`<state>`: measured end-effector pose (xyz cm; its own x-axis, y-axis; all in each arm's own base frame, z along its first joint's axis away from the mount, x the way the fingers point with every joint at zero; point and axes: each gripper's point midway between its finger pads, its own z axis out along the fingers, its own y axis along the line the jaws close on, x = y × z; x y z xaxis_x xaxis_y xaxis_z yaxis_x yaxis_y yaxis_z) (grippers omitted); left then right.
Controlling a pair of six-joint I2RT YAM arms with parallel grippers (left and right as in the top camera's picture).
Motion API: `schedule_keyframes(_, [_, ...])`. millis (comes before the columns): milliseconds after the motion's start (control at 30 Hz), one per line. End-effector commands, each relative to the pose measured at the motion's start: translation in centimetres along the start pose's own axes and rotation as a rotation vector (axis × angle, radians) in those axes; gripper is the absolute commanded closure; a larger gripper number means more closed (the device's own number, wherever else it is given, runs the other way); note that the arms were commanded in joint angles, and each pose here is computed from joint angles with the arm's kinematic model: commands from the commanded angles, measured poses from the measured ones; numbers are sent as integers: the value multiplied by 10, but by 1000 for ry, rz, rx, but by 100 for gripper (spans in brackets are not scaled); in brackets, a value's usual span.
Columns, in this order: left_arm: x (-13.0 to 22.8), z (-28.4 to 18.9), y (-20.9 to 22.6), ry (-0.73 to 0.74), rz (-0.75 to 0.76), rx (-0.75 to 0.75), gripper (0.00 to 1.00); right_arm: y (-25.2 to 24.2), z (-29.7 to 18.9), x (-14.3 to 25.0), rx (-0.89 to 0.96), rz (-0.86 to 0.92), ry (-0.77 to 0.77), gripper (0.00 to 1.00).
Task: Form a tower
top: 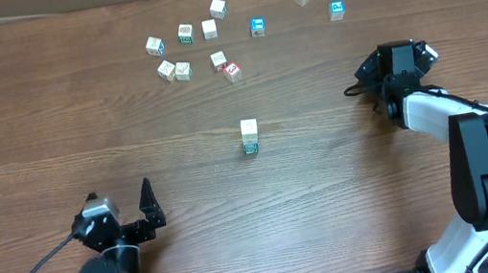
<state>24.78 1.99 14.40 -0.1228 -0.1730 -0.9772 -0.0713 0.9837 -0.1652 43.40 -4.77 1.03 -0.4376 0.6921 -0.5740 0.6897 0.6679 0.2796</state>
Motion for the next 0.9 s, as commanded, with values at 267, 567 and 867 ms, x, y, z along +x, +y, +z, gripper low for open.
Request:
schedule_keyframes(267, [-11,-4,-11,-58,91,29,1,-34,15,40,83,-7,113,0])
schedule_keyframes(567, [-11,-4,-11,-56,91,28,1,-34,15,40,83,-7,113,0])
schedule_keyframes(867, [-11,-4,-11,-57,91,28,0,-34,15,40,83,-7,113,0])
